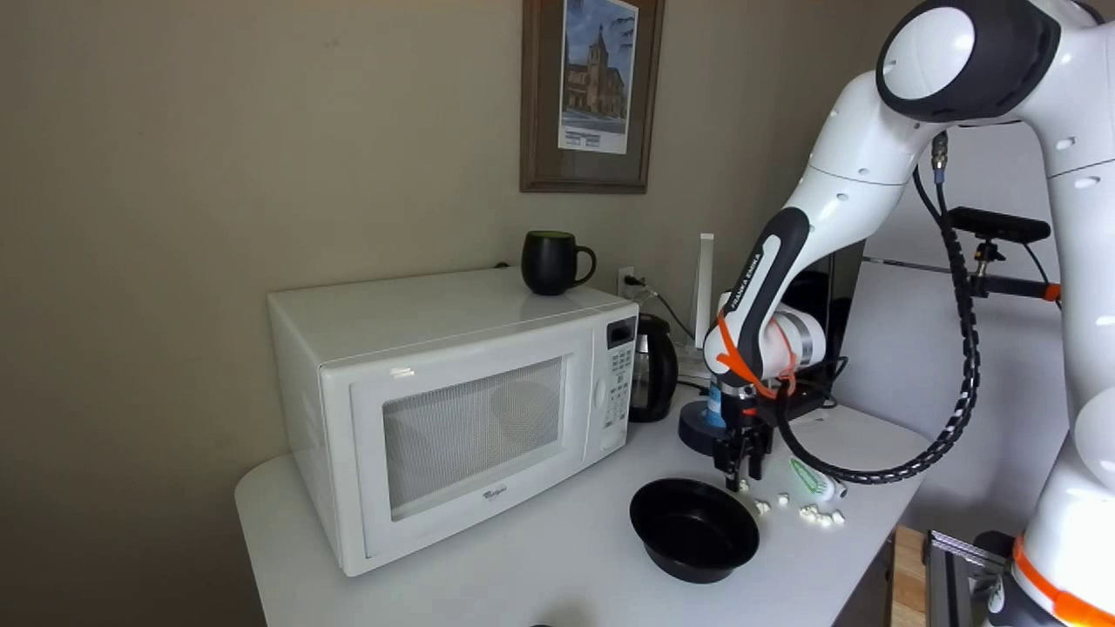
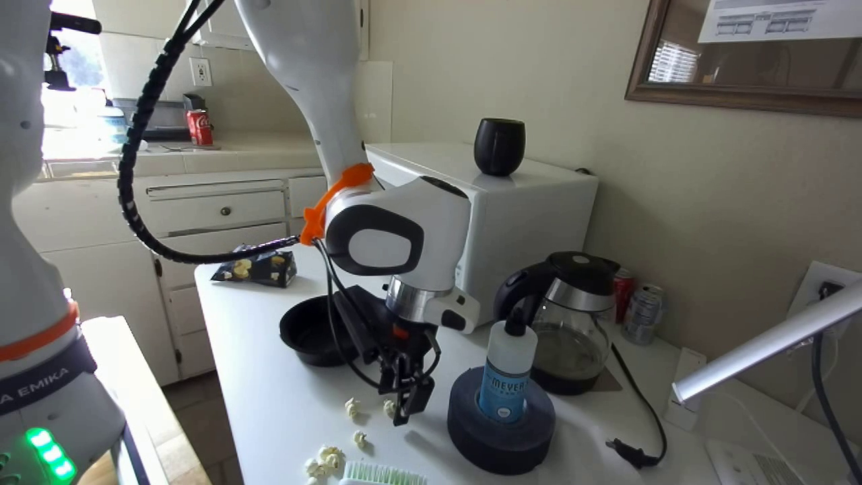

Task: Put the white objects inside the black bowl

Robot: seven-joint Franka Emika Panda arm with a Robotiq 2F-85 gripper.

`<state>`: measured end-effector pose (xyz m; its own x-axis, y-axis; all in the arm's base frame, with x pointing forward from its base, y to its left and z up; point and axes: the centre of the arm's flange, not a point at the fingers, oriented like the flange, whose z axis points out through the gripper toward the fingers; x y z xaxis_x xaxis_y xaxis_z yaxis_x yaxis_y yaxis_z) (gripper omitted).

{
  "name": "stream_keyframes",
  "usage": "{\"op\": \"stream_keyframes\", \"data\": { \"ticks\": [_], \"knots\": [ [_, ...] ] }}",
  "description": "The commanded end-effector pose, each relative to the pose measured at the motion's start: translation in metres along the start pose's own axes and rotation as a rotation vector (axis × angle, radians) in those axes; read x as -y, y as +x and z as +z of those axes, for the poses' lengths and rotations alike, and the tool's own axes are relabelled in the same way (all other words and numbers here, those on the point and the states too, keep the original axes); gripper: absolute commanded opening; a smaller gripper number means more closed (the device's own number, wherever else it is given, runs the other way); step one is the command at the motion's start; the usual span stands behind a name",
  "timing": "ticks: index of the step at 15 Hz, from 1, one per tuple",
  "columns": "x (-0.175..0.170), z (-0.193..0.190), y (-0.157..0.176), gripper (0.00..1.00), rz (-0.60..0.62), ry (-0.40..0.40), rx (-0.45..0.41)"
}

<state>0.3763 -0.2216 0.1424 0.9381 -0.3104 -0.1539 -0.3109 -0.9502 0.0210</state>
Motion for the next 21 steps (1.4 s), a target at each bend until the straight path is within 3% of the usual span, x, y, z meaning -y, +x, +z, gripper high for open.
{"op": "stream_keyframes", "data": {
  "ticks": [1,5,7,15,21],
  "knots": [
    [0.001,0.010,0.012,0.41,0.004,-0.001,0.001],
    [0.001,0.008,0.013,0.09,-0.003,-0.003,0.000],
    [0.004,0.002,0.008,0.00,-0.012,-0.004,-0.001],
    [0.008,-0.041,-0.020,0.01,-0.016,-0.026,-0.032],
    [0.079,-0.064,-0.056,0.01,-0.201,-0.028,-0.082]
  ]
}}
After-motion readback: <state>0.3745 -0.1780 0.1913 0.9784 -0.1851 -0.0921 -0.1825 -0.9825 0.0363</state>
